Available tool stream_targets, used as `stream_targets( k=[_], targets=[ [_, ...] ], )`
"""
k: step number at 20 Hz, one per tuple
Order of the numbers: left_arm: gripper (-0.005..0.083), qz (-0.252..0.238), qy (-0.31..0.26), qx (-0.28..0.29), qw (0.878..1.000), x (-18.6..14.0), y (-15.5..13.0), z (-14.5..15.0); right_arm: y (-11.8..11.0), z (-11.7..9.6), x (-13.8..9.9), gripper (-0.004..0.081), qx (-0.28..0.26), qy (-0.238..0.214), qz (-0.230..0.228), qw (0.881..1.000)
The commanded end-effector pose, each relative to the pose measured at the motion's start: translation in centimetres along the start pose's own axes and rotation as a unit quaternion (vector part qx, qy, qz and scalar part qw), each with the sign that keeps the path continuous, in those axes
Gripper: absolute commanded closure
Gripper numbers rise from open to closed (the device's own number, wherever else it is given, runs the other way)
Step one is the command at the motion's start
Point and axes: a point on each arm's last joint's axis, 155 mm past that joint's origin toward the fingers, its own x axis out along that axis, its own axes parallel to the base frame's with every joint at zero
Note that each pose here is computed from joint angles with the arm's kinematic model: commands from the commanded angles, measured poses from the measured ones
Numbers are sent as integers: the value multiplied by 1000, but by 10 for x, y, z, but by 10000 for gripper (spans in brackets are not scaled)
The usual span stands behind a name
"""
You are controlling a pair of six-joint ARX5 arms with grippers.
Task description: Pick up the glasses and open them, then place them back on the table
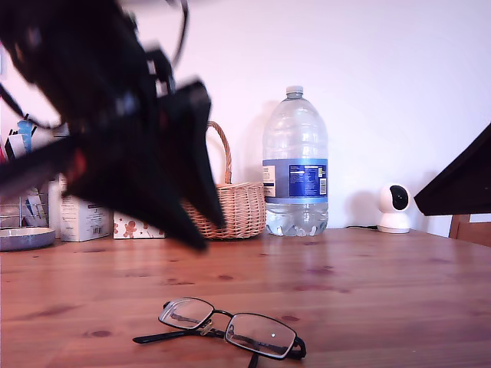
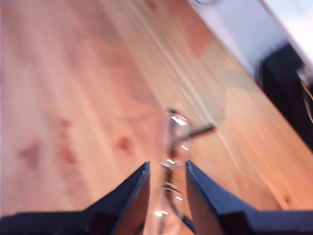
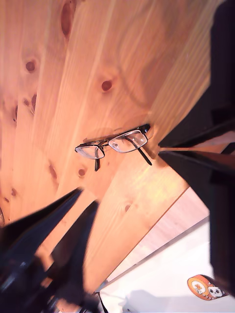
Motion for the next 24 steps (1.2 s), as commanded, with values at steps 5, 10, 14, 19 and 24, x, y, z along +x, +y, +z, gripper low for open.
stream_targets(
  k=[5, 10, 14, 19, 24],
  targets=[
    [570, -19, 18, 10, 1000, 22, -5, -14, -2, -8, 3, 781, -6, 9, -1, 1000],
    [570, -10, 21, 15, 1000, 35, 2, -21, -2, -8, 3, 781, -6, 9, 0, 1000],
    [570, -14, 45, 17, 999, 44, 4, -37, -2, -8, 3, 781, -6, 9, 0, 1000],
    [570, 9, 37, 19, 999, 48, 17, -36, -2, -8, 3, 781, -6, 9, 0, 1000],
    [570, 15, 32, 20, 999, 48, 20, -33, -2, -8, 3, 781, -6, 9, -1, 1000]
  ],
)
